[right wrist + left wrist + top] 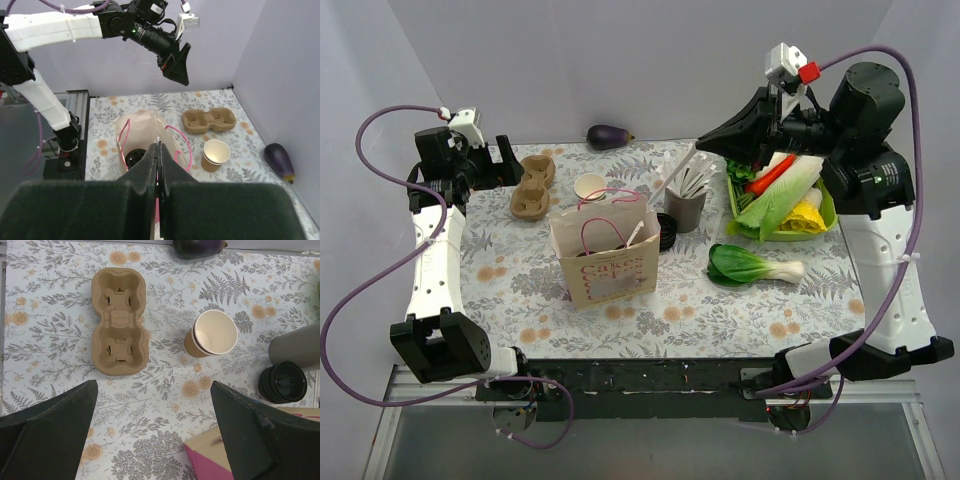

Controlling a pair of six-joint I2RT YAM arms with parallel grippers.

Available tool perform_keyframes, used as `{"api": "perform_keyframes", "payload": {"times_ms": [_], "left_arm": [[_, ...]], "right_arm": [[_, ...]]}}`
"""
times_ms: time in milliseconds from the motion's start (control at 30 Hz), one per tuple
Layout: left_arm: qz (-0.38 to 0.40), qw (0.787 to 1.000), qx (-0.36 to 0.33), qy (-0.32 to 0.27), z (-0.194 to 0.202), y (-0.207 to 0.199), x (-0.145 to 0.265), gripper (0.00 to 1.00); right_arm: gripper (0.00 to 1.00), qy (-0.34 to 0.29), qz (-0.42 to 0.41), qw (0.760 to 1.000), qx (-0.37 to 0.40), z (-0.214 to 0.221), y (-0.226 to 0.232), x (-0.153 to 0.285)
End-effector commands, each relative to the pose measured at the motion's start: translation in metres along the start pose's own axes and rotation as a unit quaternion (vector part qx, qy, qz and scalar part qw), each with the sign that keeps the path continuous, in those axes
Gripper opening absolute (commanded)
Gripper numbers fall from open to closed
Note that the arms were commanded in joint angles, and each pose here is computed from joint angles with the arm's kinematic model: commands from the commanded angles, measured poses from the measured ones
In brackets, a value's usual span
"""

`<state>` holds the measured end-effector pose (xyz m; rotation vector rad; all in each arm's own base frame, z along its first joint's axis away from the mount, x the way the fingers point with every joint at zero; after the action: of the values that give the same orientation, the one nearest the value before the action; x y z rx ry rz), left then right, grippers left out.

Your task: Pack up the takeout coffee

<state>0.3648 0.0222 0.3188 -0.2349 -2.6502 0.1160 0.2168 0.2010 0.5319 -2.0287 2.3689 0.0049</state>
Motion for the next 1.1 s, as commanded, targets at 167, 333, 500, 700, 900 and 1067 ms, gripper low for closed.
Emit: {"api": "perform_keyframes", "payload": {"times_ms": [167,333,500,700,900,1067], "left_arm": [[0.015,1.0,-0.004,-0.02,-0.014,-0.004,0.006,0.98],[0.014,1.0,-0.006,-0.023,-0.016,-0.004,0.006,0.98],[0.004,1.0,-0.01,-0.027,-0.02,-0.001,0.008,0.98],[-0.021,0.999,-0.005,-0.033,-0.024,0.005,0.007,0.98],[-0.042,0.998,0.003,-0.044,-0.036,0.012,0.002,0.98],[-0.072,0.995,-0.003,-0.064,-0.06,0.024,-0.002,0.98]], "right_arm": [[0.01,0.003,-0.054,0.994,-0.093,0.032,-0.011,-0.026],[0.2,0.021,-0.077,0.991,-0.109,0.057,-0.019,-0.073],[0.65,0.015,0.003,0.994,-0.109,0.044,-0.057,-0.073],[0.73,0.024,0.212,0.961,-0.174,0.072,-0.127,-0.014],[0.81,0.091,0.445,0.857,-0.244,0.12,-0.183,0.047],[0.89,0.15,0.566,0.771,-0.251,0.143,-0.197,0.086]]}}
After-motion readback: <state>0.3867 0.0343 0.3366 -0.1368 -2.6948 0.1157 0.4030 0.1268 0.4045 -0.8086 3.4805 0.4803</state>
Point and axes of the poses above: each gripper's point midway between its finger pads, its own x axis back along the fingers, its own y axis along the line the jaws close on, z = x × y, the point moved 4 cm from there along x, back along the fingers, and after that the axes turned 5 degrees about -x, right-handed, at the moved point
